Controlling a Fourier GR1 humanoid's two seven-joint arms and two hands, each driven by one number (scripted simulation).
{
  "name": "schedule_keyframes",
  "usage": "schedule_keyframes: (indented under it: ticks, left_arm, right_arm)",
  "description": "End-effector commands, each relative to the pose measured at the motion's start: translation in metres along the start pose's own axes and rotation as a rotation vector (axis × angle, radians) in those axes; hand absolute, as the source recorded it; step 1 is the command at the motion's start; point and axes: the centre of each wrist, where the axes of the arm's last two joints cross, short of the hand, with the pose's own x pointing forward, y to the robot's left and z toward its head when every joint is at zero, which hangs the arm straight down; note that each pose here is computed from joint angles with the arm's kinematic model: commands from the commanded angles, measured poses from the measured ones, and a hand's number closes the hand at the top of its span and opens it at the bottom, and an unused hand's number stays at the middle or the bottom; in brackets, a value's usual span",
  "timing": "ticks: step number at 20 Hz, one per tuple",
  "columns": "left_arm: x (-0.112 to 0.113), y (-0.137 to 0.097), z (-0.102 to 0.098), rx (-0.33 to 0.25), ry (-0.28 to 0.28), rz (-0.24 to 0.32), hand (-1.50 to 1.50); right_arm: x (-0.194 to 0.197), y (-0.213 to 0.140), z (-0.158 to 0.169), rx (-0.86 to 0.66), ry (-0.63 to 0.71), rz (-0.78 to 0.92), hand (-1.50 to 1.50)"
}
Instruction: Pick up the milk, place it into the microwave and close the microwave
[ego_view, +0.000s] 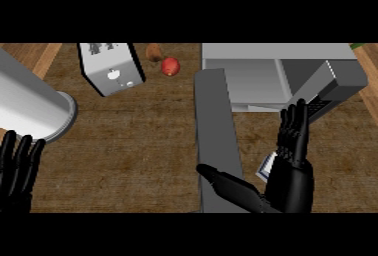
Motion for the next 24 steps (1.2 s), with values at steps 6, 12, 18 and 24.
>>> schedule_keyframes:
  ticks: [6,12,18,24]
  left_arm:
    - [-0.015,0.021,0.013,0.005,-0.013,0.003,-1.5]
    - [0.007,0.003,0.014,0.014,-0.02,-0.018,-1.5]
    - [0.012,0.009,0.011,-0.02,0.002,-0.006,-1.5]
    - [-0.01,0.012,0.019,-0.009,-0.009,0.001,-1.5]
  right_arm:
    - [-0.047,-0.026,0.005,-0.072,0.07,0.025,-1.5]
    - [-0.061,-0.051,0.02,-0.128,0.123,0.062,-1.5]
    - [-0.096,-0.067,0.045,-0.17,0.146,0.096,-1.5]
    - [-0.117,-0.097,0.047,-0.165,0.156,0.097,-1.5]
